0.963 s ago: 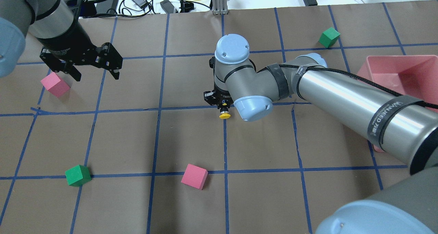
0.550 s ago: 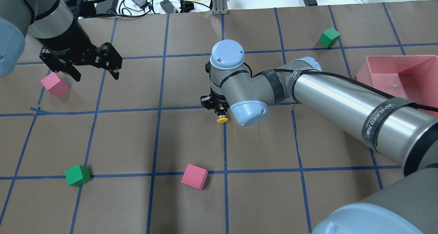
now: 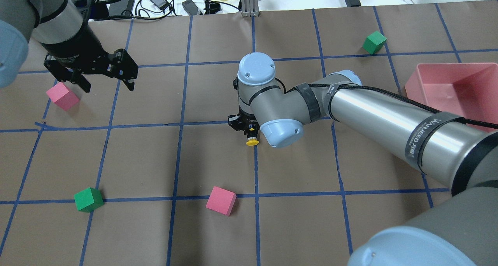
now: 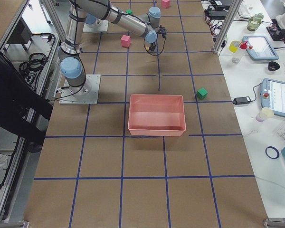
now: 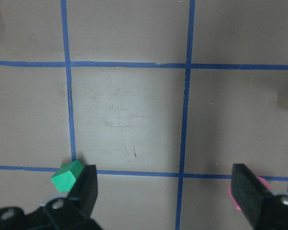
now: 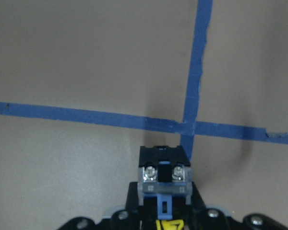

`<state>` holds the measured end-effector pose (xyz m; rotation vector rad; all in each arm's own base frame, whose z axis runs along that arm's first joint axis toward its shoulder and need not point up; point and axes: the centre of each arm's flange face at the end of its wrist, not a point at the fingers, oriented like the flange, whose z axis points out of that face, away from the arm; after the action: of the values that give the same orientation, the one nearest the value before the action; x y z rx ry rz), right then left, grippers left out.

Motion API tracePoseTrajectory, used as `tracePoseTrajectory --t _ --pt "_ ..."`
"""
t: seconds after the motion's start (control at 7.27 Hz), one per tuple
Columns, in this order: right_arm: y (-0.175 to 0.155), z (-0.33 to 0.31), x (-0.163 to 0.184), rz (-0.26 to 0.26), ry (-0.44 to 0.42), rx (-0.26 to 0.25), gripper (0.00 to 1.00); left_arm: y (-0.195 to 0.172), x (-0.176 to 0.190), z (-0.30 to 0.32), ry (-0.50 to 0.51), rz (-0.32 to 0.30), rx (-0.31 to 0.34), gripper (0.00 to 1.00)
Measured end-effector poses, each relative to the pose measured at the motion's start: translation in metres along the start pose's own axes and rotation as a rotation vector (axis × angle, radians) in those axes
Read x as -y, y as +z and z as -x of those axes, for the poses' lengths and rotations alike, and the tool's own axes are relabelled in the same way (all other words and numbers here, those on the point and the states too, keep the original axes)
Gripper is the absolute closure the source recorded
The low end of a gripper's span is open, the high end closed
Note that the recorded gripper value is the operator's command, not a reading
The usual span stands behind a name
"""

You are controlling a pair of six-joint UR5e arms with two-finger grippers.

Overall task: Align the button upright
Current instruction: 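Lower the button onto the table and open the right gripper, then raise the right gripper away while the left gripper reaches toward the button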

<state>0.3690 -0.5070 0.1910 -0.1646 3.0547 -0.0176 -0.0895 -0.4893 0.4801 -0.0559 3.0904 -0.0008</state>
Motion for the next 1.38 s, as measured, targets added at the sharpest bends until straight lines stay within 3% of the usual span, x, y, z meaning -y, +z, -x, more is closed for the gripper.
tracePoseTrajectory --t 0.41,0.69,0.96,1.38 --pt "-0.004 0.000 -0.002 -0.002 -0.015 0.002 0.00 0.000 0.000 0.000 0.000 0.000 0.001 0.00" --pt "-0.034 0.001 0.002 -0.045 -0.044 0.013 0.00 0.000 0.000 0.000 0.000 0.000 0.001 0.00" --pt "-0.103 -0.011 0.017 -0.049 -0.051 -0.004 0.00 0.000 0.000 0.000 0.000 0.000 0.001 0.00" --pt "-0.241 -0.115 0.029 0.015 -0.056 -0.037 0.00 0.000 0.000 0.000 0.000 0.001 0.000 0.00"
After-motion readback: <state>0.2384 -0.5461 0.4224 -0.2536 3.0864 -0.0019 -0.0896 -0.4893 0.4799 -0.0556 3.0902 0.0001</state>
